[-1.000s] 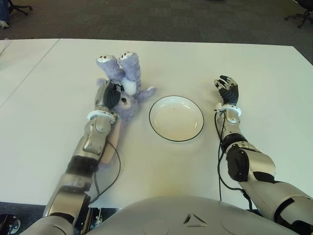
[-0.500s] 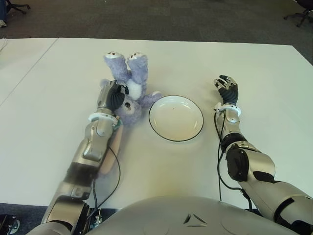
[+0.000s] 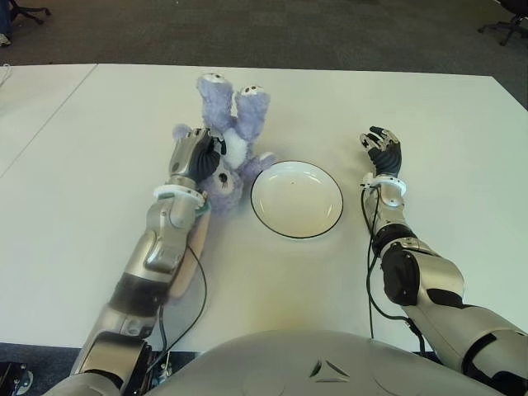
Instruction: Put the doll into the plate.
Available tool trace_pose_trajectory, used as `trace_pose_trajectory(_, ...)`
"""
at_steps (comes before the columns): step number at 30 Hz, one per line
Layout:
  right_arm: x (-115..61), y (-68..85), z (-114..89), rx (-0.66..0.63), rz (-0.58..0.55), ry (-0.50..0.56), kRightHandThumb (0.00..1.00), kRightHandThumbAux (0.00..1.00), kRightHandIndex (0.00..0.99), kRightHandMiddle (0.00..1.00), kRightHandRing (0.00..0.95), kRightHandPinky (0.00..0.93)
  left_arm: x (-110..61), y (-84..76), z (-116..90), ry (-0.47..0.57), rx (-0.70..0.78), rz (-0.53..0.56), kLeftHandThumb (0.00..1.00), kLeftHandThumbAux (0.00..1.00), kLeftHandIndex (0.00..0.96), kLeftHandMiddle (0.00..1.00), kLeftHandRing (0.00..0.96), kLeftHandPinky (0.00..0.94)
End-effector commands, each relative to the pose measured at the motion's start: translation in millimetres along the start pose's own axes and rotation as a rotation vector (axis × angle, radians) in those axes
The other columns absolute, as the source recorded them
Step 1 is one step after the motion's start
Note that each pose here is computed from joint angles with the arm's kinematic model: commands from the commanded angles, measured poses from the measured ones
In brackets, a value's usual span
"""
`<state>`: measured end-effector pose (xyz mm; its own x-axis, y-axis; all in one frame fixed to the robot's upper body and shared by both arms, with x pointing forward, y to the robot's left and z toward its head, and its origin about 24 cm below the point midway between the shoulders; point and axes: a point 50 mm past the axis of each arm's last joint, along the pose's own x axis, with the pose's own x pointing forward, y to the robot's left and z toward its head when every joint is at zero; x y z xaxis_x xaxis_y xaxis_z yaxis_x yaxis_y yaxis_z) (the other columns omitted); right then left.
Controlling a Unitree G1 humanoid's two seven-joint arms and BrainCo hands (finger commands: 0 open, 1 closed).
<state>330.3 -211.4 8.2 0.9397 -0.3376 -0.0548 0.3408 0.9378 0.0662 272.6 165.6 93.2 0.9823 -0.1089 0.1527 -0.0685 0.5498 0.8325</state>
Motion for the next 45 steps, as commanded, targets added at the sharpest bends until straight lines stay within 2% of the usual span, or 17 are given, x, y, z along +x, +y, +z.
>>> trace_pose_trajectory(1, -77.3, -19.1, -104.3, -0.044, -0.060, 0.497, 0.414, 0.821, 0.329, 0.208, 0.187, 0.218, 6.6, 8.2, 12.1, -0.042, 0.086, -0.006, 0.874, 0.624, 0.833, 0.933, 0.892, 0.865)
trace_pose_trajectory(11, -78.6, -18.7, -105.4, -0.042, -0.061, 0.502, 0.414, 0.827, 0.335, 0.211, 0.184, 0.198, 7.4, 8.5, 15.8, -0.052, 0.156, -0.015, 0.845, 0.638, 0.861, 0.969, 0.906, 0.872)
trace_pose_trajectory(23, -79.0, -18.4, -105.7, -0.045, -0.060, 0.504, 0.412, 0.831, 0.333, 0.210, 0.185, 0.207, 9.3, 10.9, 16.2, -0.069, 0.195, -0.003, 0.855, 0.637, 0.854, 0.961, 0.903, 0.873)
trace_pose_trajectory(35, -78.6, -18.0, -105.5, -0.041, -0.054, 0.505, 0.428, 0.834, 0.333, 0.204, 0.174, 0.193, 16.1, 23.5, 19.8, -0.113, 0.298, 0.048, 0.843, 0.643, 0.872, 0.976, 0.909, 0.878)
trace_pose_trajectory(45, -78.5, -18.0, -105.5, -0.054, -0.052, 0.506, 0.435, 0.833, 0.337, 0.210, 0.183, 0.207, 18.3, 29.4, 23.6, -0.127, 0.333, 0.067, 0.860, 0.635, 0.841, 0.950, 0.894, 0.867)
